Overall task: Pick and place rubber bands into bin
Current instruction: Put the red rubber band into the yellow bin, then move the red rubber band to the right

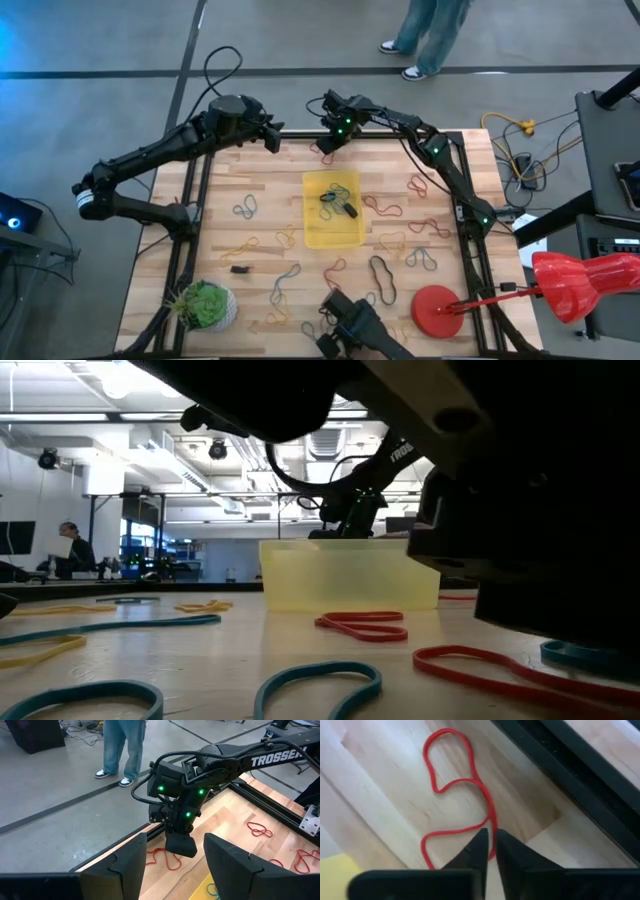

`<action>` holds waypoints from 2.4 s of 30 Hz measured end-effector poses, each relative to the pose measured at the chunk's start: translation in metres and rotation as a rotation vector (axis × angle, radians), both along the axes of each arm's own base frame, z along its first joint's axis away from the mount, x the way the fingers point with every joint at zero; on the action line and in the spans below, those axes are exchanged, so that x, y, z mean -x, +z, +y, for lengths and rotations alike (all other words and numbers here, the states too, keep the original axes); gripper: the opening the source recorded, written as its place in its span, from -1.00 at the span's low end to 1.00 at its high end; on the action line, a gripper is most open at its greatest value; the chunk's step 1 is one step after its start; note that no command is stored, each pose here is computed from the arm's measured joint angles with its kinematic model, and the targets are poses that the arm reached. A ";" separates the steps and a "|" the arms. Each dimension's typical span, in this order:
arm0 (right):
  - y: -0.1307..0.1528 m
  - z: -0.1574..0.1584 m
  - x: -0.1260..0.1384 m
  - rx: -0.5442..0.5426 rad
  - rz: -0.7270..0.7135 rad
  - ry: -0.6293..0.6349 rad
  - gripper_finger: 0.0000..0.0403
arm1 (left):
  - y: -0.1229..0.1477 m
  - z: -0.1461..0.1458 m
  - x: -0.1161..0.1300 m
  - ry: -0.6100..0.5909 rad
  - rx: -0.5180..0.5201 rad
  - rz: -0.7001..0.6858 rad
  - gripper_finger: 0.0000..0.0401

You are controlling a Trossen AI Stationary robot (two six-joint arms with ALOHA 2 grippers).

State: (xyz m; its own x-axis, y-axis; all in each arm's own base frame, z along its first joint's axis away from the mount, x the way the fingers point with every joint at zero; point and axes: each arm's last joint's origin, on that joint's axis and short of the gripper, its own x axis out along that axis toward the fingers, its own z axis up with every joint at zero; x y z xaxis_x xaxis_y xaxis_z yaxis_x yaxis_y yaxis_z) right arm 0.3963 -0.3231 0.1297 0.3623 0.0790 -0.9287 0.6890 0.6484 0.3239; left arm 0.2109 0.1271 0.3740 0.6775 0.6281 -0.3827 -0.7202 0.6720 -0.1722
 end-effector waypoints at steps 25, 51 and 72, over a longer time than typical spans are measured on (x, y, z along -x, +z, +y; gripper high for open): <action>0.074 0.007 0.011 0.068 0.058 0.028 -0.96 | 0.000 0.000 0.000 -0.018 -0.041 0.034 -0.09; 0.041 0.013 -0.015 -0.057 -0.111 0.113 -0.25 | -0.001 0.005 -0.004 -0.029 -0.032 0.012 -0.09; 0.010 -0.002 -0.003 -0.091 -0.042 -0.132 -0.19 | -0.001 0.006 -0.005 -0.029 -0.050 -0.018 -0.09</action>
